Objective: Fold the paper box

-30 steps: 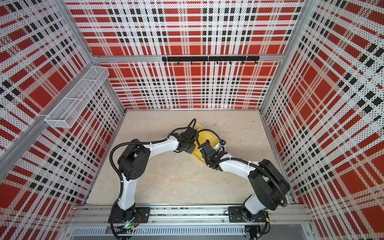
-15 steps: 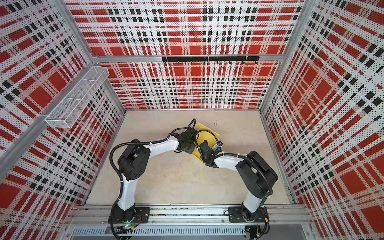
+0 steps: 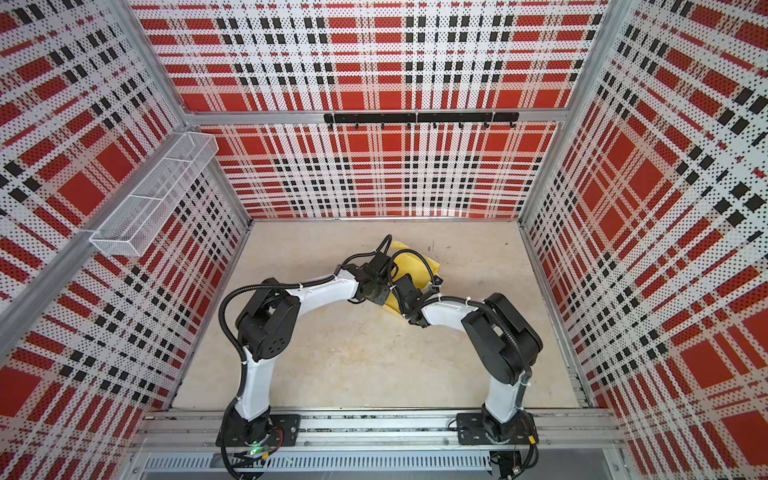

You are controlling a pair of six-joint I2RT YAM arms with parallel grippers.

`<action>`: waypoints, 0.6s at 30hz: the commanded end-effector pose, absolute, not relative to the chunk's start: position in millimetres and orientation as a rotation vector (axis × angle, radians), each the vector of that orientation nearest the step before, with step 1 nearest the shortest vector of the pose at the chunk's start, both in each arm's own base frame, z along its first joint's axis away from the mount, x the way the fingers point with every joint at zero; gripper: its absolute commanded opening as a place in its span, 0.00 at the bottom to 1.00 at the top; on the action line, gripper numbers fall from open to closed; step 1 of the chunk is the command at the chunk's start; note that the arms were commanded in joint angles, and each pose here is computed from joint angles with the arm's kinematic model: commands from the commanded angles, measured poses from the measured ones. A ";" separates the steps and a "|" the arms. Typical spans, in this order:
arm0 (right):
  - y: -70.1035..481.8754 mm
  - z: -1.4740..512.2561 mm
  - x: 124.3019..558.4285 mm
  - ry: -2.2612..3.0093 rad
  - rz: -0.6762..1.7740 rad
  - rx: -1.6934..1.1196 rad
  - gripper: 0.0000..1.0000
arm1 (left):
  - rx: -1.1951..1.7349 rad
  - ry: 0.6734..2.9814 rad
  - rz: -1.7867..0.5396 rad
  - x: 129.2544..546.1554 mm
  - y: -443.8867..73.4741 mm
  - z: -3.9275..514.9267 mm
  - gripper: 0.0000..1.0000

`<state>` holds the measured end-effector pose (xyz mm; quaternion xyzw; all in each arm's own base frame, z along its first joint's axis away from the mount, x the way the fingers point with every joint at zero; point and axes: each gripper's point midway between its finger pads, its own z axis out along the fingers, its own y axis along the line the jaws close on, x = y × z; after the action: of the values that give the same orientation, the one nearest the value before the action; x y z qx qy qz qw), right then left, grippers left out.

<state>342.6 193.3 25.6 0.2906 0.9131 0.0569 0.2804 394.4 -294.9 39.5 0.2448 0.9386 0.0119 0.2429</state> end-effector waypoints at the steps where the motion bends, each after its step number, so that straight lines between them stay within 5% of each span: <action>1: 194.4 13.7 334.7 2.505 0.105 0.742 0.00 | 0.706 2.582 0.004 384.0 -308.3 33.7 0.28; 18: 197.6 21.4 336.7 2.510 0.140 0.719 0.00 | 0.701 2.526 -0.202 395.7 -306.4 92.4 0.52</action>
<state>341.4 192.1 25.9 0.2769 0.9181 0.0500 0.2790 390.8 -295.9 63.5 0.2494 0.9393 -0.0448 0.2314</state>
